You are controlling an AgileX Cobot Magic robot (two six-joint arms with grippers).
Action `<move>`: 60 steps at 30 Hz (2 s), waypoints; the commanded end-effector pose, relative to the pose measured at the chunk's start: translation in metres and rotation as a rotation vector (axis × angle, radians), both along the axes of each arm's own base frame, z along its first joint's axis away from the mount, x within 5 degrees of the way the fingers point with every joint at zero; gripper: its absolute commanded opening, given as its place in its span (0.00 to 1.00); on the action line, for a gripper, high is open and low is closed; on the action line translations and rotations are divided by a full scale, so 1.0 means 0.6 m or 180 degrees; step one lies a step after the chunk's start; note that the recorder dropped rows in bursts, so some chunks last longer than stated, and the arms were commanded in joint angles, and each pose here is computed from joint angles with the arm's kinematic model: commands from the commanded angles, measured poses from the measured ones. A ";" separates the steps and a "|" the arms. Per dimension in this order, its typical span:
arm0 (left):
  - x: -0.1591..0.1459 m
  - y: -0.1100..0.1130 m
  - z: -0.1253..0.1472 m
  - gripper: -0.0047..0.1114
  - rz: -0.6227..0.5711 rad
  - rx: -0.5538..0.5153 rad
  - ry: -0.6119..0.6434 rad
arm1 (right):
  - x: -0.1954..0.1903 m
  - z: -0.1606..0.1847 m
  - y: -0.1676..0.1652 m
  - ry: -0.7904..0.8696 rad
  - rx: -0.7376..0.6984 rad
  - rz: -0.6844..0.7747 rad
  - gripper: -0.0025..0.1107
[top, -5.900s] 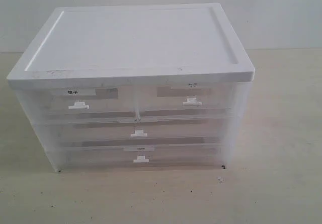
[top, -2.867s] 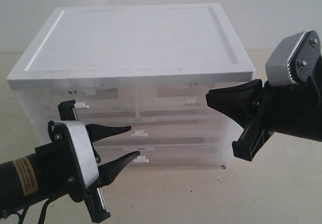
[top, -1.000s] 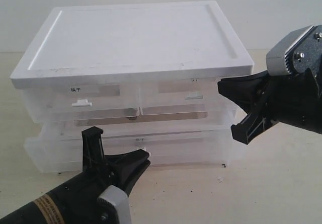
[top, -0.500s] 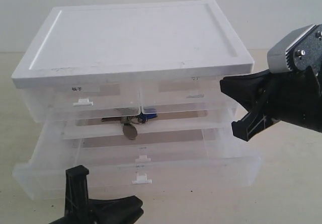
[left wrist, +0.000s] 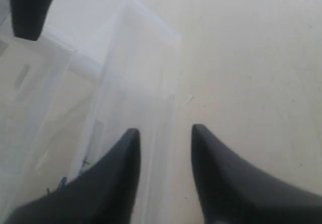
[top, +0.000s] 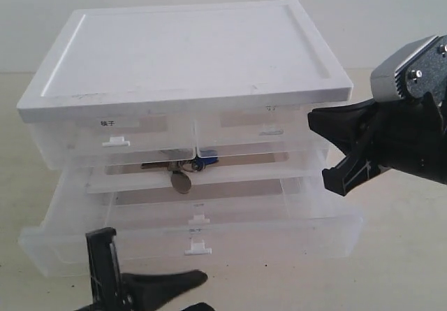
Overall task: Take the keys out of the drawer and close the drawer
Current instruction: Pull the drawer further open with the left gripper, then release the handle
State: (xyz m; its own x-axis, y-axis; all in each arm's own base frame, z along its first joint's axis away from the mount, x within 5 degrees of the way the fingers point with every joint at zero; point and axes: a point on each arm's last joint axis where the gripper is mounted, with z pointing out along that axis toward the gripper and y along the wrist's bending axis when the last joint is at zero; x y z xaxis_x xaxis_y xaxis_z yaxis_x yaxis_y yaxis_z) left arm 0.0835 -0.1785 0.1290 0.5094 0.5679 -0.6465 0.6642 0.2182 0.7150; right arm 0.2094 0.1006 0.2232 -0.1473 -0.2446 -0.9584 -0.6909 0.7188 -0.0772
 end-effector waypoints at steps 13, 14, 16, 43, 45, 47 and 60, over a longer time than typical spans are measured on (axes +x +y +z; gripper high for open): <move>0.026 -0.068 0.123 0.55 0.0482 0.0129 0.1313 | 0.003 0.000 -0.005 0.0028 0.0005 -0.0093 0.02; 0.027 -0.072 0.129 0.55 0.0460 0.0173 0.1351 | 0.003 0.000 -0.005 0.0037 0.0017 -0.0096 0.02; 0.037 -0.078 0.142 0.55 0.0474 0.0260 0.1260 | 0.003 0.000 -0.005 0.0050 0.0025 -0.0104 0.02; 0.088 -0.068 0.103 0.08 0.1092 0.1066 0.0955 | 0.003 0.000 -0.005 0.0080 0.0034 -0.0115 0.02; 0.082 -0.072 0.102 0.08 0.1013 0.1072 0.0972 | 0.003 0.000 -0.005 0.0080 0.0034 -0.0115 0.02; 0.073 -0.076 0.103 0.08 0.0913 0.1068 0.0976 | 0.003 0.000 -0.005 0.0080 0.0034 -0.0115 0.02; 0.027 -0.053 0.117 0.08 0.0777 0.0930 0.1020 | 0.003 0.000 -0.005 0.0080 0.0034 -0.0115 0.02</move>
